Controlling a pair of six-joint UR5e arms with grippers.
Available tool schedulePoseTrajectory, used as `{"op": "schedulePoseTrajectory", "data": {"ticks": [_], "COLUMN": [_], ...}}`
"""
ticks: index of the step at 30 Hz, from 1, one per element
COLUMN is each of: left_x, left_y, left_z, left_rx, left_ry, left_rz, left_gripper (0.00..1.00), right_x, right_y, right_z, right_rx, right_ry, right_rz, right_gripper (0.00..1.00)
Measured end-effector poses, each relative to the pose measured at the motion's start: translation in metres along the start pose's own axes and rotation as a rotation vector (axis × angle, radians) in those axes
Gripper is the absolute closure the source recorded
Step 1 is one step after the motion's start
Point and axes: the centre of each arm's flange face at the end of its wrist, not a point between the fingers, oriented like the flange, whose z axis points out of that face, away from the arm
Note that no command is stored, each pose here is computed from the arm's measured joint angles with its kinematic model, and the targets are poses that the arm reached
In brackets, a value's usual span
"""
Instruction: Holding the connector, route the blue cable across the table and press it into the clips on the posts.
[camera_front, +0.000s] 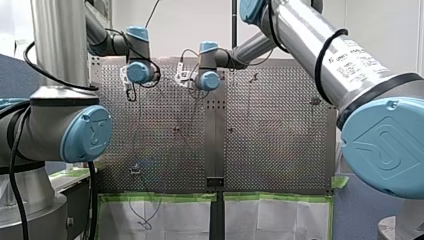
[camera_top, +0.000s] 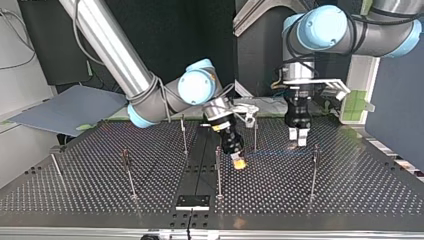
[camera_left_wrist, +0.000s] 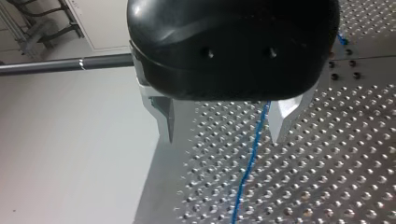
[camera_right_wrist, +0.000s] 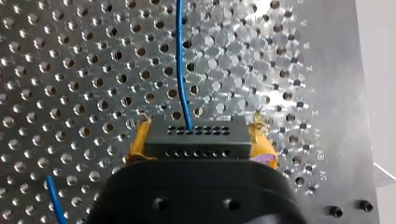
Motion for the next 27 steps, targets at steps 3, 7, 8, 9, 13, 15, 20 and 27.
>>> {"op": "schedulePoseTrajectory", "data": {"ticks": [3, 7, 8, 9, 13, 15, 20, 27], "left_x": [0.008, 0.017, 0.019, 0.021, 0.029, 0.032, 0.039, 0.04], "left_y": [-0.002, -0.005, -0.005, -0.006, -0.006, -0.006, -0.009, -0.007], "left_z": [0.005, 0.012, 0.014, 0.017, 0.027, 0.033, 0.046, 0.065], "left_rx": [0.001, -0.003, -0.005, -0.009, -0.024, -0.029, -0.033, -0.071], "left_ry": [0.007, 0.008, 0.008, 0.009, 0.011, 0.013, 0.031, 0.021], "left_rz": [0.009, 0.012, 0.012, 0.013, 0.014, 0.014, 0.028, 0.034], "left_gripper": [0.0, 0.0, 0.0, 0.0, 0.0, 0.0, 0.0, 0.0], "right_x": [0.0, 0.0, 0.0, 0.0, 0.0, 0.0, 0.0, 0.0], "right_y": [0.003, 0.005, 0.004, 0.004, 0.004, 0.004, 0.004, 0.004], "right_z": [0.001, 0.001, 0.001, 0.001, 0.001, 0.001, 0.001, 0.001], "right_rx": [-0.003, -0.003, -0.002, -0.001, 0.002, 0.002, 0.004, 0.006], "right_ry": [0.0, 0.0, 0.0, 0.0, 0.0, 0.0, -0.001, -0.002], "right_rz": [0.0, -0.001, -0.002, -0.002, -0.004, -0.005, -0.005, -0.005], "right_gripper": [1.0, 1.0, 1.0, 1.0, 1.0, 1.0, 1.0, 1.0]}}
